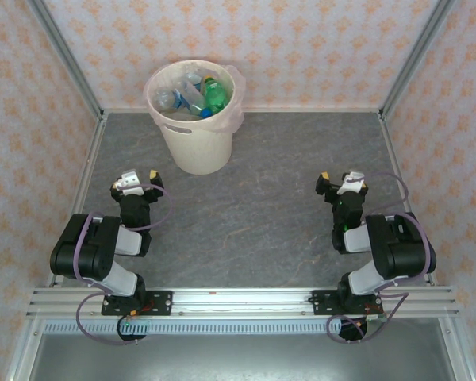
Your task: Put the plastic bottles in the bin
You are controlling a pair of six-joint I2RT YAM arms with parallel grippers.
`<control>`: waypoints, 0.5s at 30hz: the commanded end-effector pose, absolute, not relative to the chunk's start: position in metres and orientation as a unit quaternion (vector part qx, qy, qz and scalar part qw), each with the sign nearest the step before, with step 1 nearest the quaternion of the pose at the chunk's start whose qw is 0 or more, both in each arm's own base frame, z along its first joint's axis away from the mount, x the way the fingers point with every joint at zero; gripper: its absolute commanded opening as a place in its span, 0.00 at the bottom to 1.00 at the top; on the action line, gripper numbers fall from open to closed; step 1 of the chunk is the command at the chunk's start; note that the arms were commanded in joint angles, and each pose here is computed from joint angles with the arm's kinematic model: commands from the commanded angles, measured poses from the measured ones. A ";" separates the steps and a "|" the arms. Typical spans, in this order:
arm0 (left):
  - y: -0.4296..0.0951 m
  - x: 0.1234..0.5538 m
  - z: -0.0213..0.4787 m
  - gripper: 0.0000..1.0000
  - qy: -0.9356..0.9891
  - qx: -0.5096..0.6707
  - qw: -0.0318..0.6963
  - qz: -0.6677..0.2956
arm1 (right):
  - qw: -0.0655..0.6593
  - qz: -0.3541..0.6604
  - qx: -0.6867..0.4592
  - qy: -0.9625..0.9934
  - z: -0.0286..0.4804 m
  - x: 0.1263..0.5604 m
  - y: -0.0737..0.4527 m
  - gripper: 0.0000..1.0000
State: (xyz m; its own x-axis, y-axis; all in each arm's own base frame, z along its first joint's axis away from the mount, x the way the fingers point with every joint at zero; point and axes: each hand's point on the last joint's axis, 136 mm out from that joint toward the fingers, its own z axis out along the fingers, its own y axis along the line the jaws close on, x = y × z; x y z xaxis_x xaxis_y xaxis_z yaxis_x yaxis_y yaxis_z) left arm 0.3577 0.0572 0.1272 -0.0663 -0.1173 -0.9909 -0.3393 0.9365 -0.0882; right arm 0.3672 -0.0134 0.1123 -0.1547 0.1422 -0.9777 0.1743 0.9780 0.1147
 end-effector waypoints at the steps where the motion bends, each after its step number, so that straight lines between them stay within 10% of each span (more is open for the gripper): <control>1: 0.061 0.357 0.137 1.00 0.707 -0.173 0.680 0.088 | 0.659 -0.012 0.120 0.742 0.125 0.372 -0.019 1.00; 15: 0.045 0.367 0.135 1.00 0.723 -0.127 0.675 0.071 | 0.659 -0.013 0.120 0.742 0.125 0.372 -0.019 1.00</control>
State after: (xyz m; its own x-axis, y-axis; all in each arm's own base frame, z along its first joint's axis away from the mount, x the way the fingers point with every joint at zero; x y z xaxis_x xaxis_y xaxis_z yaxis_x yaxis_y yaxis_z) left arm 0.3585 0.0564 0.1280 -0.0663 -0.1125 -0.9914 -0.3371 0.9377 -0.0839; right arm 0.3671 -0.0144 0.1123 -0.1536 0.1467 -0.9772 0.1779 0.9769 0.1187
